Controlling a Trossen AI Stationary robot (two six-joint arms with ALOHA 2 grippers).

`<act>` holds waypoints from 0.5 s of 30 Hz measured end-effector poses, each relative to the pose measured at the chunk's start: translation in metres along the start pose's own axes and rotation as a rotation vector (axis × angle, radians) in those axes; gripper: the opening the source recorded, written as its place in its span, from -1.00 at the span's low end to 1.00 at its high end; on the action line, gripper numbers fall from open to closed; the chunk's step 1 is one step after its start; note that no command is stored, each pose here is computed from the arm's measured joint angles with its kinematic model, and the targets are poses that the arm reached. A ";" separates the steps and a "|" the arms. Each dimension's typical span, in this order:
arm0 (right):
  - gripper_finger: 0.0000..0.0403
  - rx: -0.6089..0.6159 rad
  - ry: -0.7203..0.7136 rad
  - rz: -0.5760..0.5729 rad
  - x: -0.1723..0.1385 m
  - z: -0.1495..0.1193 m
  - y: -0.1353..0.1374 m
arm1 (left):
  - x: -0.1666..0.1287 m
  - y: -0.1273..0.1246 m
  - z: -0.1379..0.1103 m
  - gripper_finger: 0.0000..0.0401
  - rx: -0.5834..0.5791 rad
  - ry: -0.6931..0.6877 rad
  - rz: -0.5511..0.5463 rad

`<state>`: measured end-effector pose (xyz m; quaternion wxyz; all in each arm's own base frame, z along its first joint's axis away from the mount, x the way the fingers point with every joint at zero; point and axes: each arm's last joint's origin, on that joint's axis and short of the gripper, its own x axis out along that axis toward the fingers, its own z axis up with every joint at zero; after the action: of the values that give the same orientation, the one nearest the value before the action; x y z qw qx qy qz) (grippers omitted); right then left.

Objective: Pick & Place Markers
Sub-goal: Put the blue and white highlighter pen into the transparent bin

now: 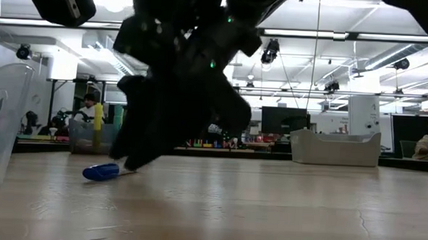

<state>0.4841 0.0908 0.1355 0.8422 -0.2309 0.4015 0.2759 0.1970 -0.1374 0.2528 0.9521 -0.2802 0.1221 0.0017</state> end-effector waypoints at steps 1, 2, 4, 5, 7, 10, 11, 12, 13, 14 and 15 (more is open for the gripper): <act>-0.07 -0.005 0.009 0.003 0.003 -0.002 -0.001 | 0.000 0.000 0.000 -0.45 -0.002 -0.002 -0.004; -0.08 -0.009 0.012 0.005 0.007 -0.003 -0.002 | 0.000 -0.001 0.000 -0.45 -0.003 -0.002 -0.006; -0.11 -0.006 0.019 0.010 0.011 -0.005 -0.003 | 0.000 -0.001 0.001 -0.45 -0.006 -0.003 -0.010; -0.12 -0.003 0.019 0.010 0.011 -0.005 -0.004 | 0.000 -0.001 0.001 -0.45 -0.008 -0.004 -0.011; -0.17 0.013 0.036 0.028 0.014 -0.007 -0.005 | 0.000 -0.001 0.001 -0.45 -0.019 0.004 -0.020; -0.32 0.053 0.064 0.042 0.013 -0.010 -0.003 | 0.000 -0.002 0.001 -0.45 -0.028 0.009 -0.029; -0.39 0.072 0.074 0.052 0.013 -0.011 -0.002 | 0.000 -0.002 0.001 -0.45 -0.028 0.009 -0.030; -0.47 0.092 0.083 0.065 0.013 -0.012 -0.001 | 0.000 -0.002 0.001 -0.45 -0.028 0.009 -0.029; -0.56 0.106 0.092 0.079 0.013 -0.013 0.000 | 0.000 -0.002 0.001 -0.45 -0.027 0.009 -0.029; -0.64 0.114 0.100 0.090 0.013 -0.014 0.000 | 0.000 -0.002 0.001 -0.45 -0.027 0.009 -0.029; -0.73 0.121 0.111 0.097 0.013 -0.015 0.002 | 0.000 -0.002 0.001 -0.45 -0.027 0.009 -0.029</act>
<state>0.4810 0.0870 0.1163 0.8167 -0.1747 0.4743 0.2783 0.1969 -0.1384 0.2542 0.9476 -0.2949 0.1224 -0.0117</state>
